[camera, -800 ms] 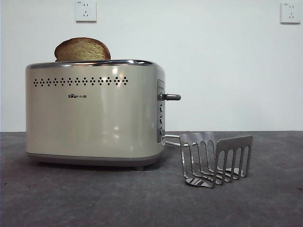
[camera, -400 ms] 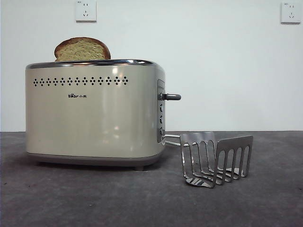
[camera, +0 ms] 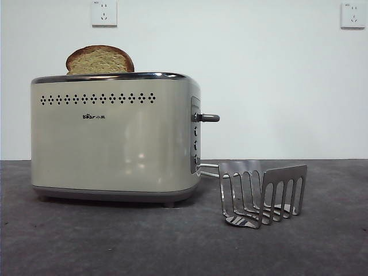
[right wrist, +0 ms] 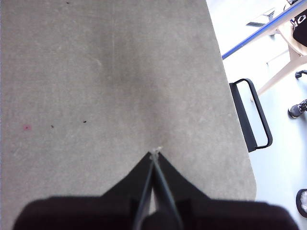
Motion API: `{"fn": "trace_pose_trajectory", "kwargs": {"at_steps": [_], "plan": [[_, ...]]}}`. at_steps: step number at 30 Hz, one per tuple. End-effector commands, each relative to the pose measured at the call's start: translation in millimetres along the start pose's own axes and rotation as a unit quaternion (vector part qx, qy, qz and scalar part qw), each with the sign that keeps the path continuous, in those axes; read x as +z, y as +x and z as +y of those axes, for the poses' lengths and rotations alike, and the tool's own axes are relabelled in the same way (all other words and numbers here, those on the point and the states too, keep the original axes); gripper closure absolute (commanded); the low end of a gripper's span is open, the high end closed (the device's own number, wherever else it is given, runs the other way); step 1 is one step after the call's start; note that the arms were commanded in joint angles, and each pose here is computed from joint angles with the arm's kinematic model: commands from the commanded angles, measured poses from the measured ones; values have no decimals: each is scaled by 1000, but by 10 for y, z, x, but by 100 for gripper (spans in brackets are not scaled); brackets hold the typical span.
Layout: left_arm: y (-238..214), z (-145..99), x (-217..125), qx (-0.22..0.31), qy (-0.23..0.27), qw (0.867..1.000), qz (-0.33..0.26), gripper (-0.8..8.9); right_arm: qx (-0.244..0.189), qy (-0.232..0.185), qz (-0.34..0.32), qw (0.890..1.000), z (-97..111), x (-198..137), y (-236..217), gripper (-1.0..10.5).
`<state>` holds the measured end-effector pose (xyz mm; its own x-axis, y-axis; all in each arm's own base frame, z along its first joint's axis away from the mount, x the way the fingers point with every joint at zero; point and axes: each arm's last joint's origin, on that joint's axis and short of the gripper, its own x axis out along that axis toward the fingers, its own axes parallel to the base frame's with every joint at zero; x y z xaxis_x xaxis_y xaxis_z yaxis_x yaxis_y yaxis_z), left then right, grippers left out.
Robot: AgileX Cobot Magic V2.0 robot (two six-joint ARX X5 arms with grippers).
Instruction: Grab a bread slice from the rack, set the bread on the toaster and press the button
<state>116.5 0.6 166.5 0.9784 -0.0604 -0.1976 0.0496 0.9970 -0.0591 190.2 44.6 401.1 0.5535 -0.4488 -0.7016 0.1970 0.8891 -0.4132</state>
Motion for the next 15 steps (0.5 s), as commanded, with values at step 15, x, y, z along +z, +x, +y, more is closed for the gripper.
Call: {"fn": "trace_pose_trajectory", "kwargs": {"at_steps": [15], "plan": [[-110, 12, -279, 13, 14, 999, 34, 817, -2, -10, 10, 1000, 6, -17, 10, 947]]}}
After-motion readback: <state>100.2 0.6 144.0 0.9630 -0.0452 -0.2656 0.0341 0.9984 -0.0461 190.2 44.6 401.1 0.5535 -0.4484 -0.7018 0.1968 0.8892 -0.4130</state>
